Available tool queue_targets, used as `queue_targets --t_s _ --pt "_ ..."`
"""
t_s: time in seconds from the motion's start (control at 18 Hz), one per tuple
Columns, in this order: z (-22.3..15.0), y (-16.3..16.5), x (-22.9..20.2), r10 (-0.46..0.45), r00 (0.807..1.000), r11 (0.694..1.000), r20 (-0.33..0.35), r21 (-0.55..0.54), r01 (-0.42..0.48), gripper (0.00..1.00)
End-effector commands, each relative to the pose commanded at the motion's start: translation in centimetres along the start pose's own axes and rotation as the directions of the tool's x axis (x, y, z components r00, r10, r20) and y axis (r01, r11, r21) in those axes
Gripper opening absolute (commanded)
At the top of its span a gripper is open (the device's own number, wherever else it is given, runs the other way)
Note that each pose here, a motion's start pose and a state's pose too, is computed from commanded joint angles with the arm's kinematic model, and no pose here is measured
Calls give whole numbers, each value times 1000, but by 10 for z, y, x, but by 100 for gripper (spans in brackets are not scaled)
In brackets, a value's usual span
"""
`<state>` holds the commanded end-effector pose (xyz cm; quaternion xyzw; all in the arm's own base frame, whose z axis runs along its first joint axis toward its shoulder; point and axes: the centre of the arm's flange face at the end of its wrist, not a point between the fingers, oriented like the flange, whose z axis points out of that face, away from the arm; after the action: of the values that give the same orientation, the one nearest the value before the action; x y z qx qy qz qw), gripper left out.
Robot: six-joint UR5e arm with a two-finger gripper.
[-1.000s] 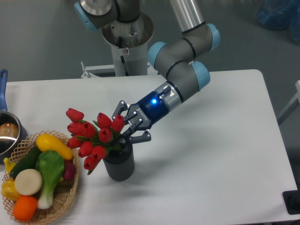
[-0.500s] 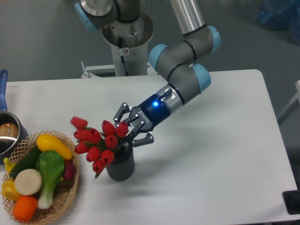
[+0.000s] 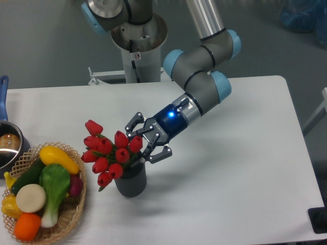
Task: Insert the flowers into the vase
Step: 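Open the gripper and withdraw it from the tulips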
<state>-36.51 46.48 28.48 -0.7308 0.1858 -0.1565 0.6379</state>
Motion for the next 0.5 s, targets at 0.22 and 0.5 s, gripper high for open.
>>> queue_targets --t_s 0.22,0.5 --pt "-15 -3 -8 33 999 999 28 -10 -33 100" --pt "-51 -24 -24 144 985 977 93 -170 -127 100"
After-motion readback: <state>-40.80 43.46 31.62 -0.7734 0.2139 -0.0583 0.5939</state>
